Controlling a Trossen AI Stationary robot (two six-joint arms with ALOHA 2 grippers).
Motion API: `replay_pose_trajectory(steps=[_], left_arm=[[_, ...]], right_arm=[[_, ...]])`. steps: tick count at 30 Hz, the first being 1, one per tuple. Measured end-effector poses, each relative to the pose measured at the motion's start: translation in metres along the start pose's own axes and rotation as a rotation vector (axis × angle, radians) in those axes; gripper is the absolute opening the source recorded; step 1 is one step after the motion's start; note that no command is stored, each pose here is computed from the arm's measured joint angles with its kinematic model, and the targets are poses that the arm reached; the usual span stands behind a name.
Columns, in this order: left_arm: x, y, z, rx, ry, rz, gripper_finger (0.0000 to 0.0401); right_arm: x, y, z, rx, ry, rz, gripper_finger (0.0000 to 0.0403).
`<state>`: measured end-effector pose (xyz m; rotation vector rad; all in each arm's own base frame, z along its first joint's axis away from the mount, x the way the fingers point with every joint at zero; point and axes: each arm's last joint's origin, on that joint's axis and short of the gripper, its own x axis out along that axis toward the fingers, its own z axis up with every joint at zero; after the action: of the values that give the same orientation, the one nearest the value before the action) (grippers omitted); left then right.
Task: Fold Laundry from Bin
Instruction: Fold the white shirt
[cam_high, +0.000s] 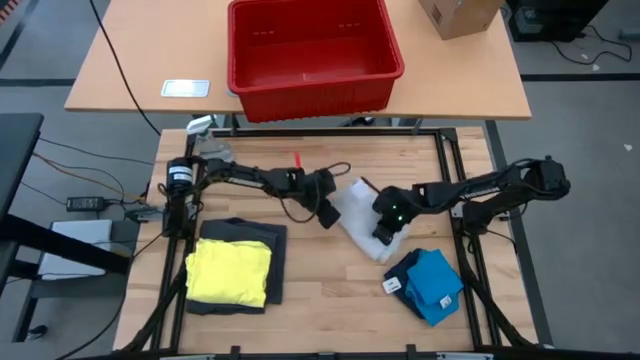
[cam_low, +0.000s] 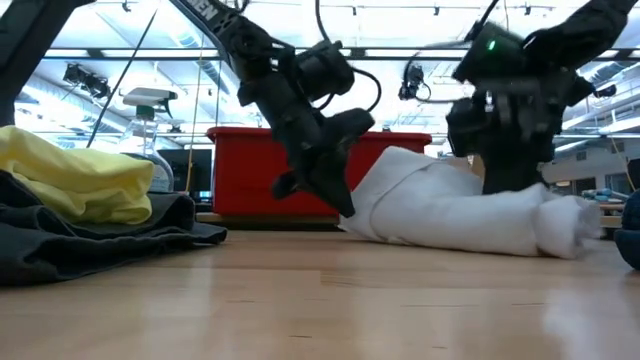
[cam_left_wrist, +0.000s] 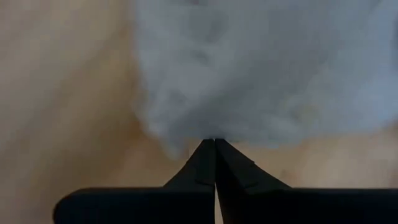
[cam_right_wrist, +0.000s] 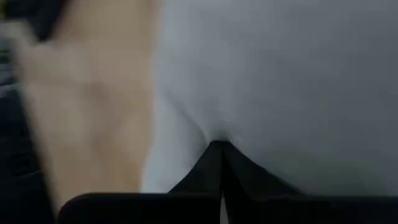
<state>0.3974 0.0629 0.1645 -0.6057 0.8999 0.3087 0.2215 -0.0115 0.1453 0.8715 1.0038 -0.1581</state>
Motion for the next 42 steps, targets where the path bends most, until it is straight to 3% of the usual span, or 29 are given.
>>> replay_pose_trajectory(steps=[2, 7, 11, 19, 27, 31, 36, 38, 42], left_arm=[[-0.001, 0.009, 0.006, 0.070, -0.002, -0.022, 0.0004], [-0.005, 0.022, 0.017, 0.182, 0.038, -0.240, 0.0004], [-0.006, 0.019, 0.014, 0.204, 0.074, -0.281, 0.0004], [-0.005, 0.001, 0.001, 0.356, 0.100, -0.307, 0.0004], [-0.020, -0.012, 0.008, 0.302, 0.020, -0.313, 0.0004], [-0.017, -0.018, 0.018, 0.202, -0.093, -0.328, 0.0003], [-0.010, -0.037, 0.014, 0.264, -0.179, -0.349, 0.0002], [-0.005, -0.040, 0.009, 0.269, -0.169, -0.309, 0.0001], [0.019, -0.029, 0.002, 0.244, -0.140, -0.240, 0.0001]], right_arm=[[0.002, 0.011, -0.002, -0.016, -0.001, 0.078, 0.0009], [-0.004, 0.026, 0.000, -0.020, -0.075, 0.162, 0.0009], [-0.013, 0.026, 0.009, -0.043, -0.183, 0.124, 0.0009], [-0.016, 0.004, 0.029, -0.068, -0.326, -0.027, 0.0009], [0.006, -0.035, 0.025, 0.057, -0.280, -0.185, 0.0009], [0.010, -0.040, 0.020, 0.157, -0.295, -0.190, 0.0009], [-0.002, -0.028, 0.022, 0.179, -0.401, -0.123, 0.0009], [-0.009, -0.023, 0.030, 0.082, -0.482, -0.079, 0.0009], [-0.012, -0.019, 0.041, -0.263, -0.516, -0.008, 0.0009]])
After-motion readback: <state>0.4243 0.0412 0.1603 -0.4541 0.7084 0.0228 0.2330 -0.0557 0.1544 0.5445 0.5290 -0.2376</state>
